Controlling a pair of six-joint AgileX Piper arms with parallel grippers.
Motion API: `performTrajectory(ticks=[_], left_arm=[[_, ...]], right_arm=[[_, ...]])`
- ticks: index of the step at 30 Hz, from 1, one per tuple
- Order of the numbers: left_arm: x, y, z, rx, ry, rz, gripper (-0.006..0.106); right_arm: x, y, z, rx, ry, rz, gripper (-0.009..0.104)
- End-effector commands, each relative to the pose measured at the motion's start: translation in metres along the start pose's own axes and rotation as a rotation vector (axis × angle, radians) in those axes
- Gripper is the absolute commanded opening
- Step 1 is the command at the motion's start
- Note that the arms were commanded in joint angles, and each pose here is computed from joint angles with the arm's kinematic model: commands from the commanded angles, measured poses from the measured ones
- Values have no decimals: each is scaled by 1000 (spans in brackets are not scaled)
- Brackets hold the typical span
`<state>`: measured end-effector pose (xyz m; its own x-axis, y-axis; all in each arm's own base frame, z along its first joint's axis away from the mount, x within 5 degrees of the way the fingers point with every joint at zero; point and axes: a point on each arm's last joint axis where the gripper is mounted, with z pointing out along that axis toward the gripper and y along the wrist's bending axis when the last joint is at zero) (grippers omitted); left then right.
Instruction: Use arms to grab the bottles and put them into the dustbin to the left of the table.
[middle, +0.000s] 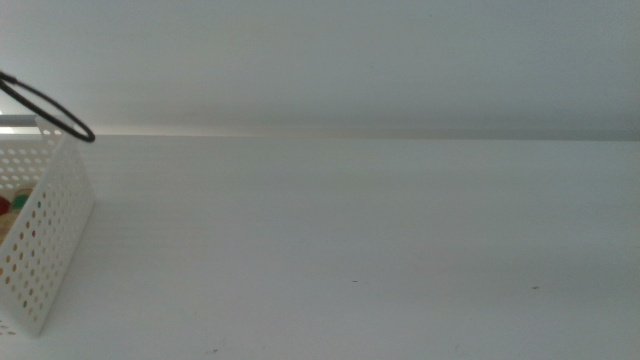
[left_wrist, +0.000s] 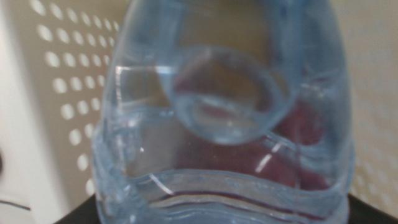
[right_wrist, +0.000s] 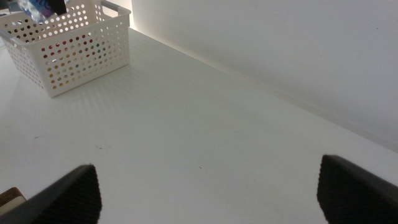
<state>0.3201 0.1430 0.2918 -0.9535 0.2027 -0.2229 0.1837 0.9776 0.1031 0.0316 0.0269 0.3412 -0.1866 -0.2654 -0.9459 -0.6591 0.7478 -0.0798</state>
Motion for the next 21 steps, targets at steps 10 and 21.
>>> performTrajectory(ticks=[10, 21], left_arm=[[-7, 13, 32, -12, 31, 38, 15], [-3, 13, 47, -2, 68, 48, 80]], right_arm=[[-1, 0, -1, 4, -15, -10, 93], [-1, 0, -1, 4, -15, -10, 93]])
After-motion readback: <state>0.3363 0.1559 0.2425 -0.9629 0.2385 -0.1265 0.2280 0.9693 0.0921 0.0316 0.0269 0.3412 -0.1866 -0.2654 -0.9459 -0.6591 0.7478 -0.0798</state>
